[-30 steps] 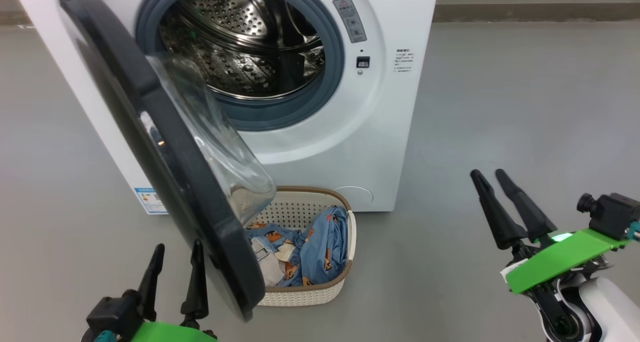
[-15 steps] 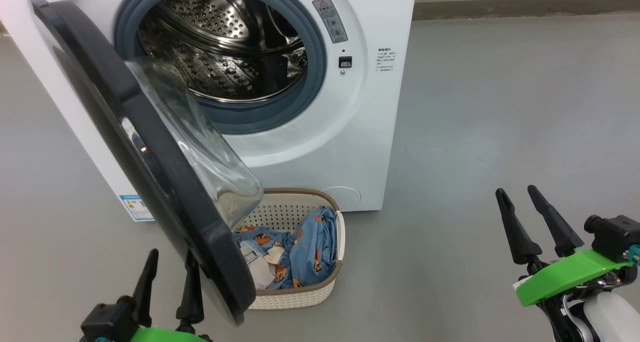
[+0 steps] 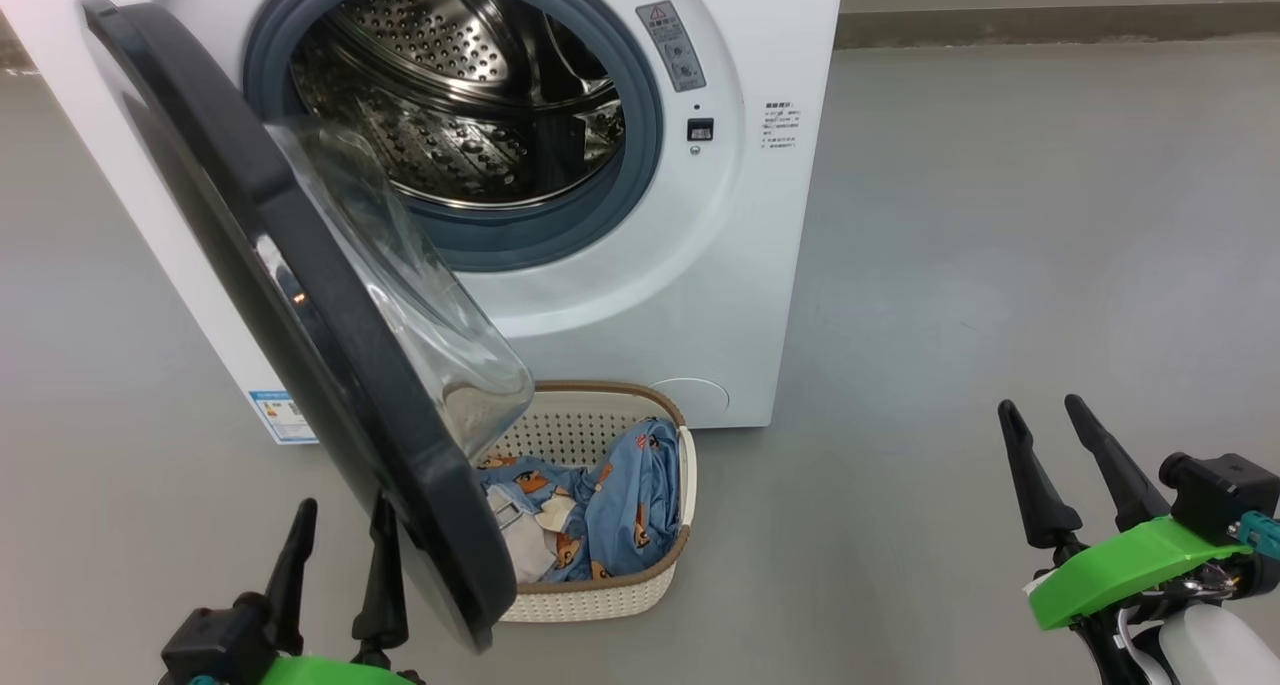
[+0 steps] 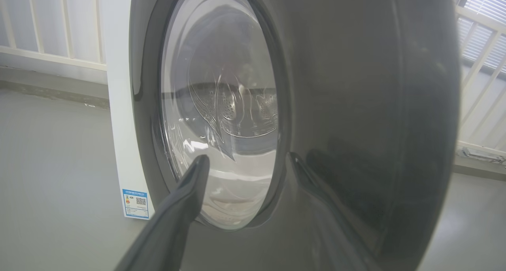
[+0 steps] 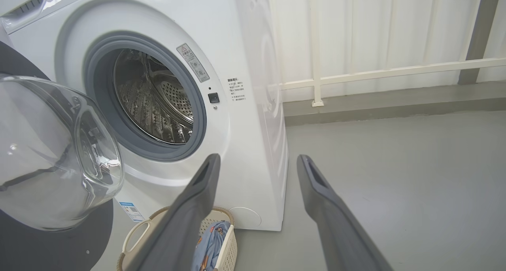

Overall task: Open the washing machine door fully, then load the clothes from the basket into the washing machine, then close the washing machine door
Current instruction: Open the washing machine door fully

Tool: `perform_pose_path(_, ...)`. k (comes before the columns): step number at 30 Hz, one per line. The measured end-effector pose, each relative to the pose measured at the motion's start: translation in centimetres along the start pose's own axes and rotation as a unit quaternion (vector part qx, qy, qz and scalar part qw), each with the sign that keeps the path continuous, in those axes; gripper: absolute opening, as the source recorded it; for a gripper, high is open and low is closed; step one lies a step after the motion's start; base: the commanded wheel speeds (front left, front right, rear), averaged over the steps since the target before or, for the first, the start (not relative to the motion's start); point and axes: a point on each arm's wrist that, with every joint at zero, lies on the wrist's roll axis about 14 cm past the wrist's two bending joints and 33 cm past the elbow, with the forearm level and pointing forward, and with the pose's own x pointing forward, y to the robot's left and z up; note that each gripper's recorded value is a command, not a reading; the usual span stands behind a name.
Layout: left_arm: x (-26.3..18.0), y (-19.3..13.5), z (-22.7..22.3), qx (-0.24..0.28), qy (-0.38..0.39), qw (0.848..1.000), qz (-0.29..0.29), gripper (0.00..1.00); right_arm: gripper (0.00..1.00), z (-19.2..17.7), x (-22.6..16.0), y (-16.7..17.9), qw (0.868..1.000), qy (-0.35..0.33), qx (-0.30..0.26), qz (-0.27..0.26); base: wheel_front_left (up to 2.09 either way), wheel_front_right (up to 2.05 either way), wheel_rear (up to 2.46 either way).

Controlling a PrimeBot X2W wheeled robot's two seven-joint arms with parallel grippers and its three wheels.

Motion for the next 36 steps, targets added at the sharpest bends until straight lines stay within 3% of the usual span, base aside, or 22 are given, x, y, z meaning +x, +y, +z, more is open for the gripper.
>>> perform_pose_path(36,-0.19,0.10,0.14,0.002,-0.002,1.000,0.001,1.00,1.00,-0.74,-0.33,0.16,1.000,0.012,-0.017,0.002,0.00,0.00,0.00)
